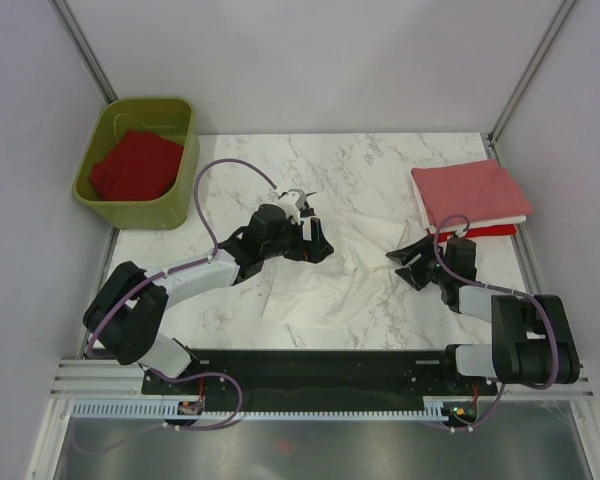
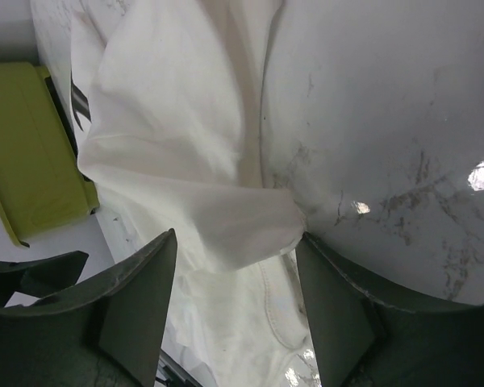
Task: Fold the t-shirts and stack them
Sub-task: Flatten the tshirt out
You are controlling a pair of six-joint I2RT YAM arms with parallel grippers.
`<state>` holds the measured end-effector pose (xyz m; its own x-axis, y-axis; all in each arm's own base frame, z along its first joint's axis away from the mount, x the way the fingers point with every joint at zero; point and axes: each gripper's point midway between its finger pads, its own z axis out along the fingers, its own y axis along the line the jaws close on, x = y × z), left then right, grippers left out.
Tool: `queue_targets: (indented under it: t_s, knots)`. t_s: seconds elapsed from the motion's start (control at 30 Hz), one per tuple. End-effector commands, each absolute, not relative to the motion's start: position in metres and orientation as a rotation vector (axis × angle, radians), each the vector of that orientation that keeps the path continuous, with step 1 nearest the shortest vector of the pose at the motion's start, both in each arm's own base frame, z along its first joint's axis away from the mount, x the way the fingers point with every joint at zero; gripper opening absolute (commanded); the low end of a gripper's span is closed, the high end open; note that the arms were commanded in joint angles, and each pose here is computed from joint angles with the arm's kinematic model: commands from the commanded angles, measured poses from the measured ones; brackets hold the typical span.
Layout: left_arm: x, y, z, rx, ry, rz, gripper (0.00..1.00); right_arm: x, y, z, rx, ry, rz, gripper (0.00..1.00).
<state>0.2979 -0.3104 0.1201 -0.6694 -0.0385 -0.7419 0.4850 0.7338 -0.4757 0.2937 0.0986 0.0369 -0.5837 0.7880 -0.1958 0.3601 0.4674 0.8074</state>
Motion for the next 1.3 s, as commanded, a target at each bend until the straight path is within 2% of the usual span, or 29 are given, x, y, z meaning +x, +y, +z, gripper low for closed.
queue_targets:
  t_s: [0.0,0.13,0.17,0.2,0.27,0.3,0.33,0.47,0.8,1.0,1.27]
  knots:
    - [0.304,-0.314,0.149,0.369,2.071,-0.865,0.99,0.294,0.095,0.025,0.980,2.189,0.952,0.68]
    - [0.305,-0.313,0.148,0.365,2.076,-0.858,0.99,0.303,0.092,0.026,0.976,2.187,0.921,0.57]
    - [0.305,-0.313,0.146,0.365,2.079,-0.857,0.99,0.306,0.091,0.025,0.968,2.196,0.914,0.50]
    - [0.305,-0.313,0.147,0.365,2.077,-0.857,0.99,0.313,0.091,0.030,0.955,2.186,0.913,0.36]
    - [0.305,-0.313,0.147,0.364,2.079,-0.855,0.99,0.319,0.090,0.033,0.931,2.184,0.909,0.22]
    - [0.305,-0.313,0.146,0.365,2.080,-0.854,0.99,0.329,0.089,0.043,0.904,2.168,0.893,0.04]
    - [0.306,-0.313,0.146,0.364,2.080,-0.852,0.99,0.328,0.088,0.045,0.895,2.194,0.857,0.00]
    - [0.305,-0.314,0.148,0.372,2.075,-0.859,0.99,0.339,0.084,0.089,0.764,2.159,0.699,0.00]
    - [0.292,-0.332,0.159,0.494,1.991,-0.841,0.99,0.338,0.113,0.235,0.505,2.004,0.713,0.00]
    - [0.274,-0.348,0.169,0.613,1.899,-0.755,0.99,0.329,0.125,0.272,0.477,1.976,0.763,0.00]
    - [0.303,-0.329,0.162,0.489,1.868,-0.414,0.99,0.321,0.137,0.312,0.467,1.944,0.862,0.00]
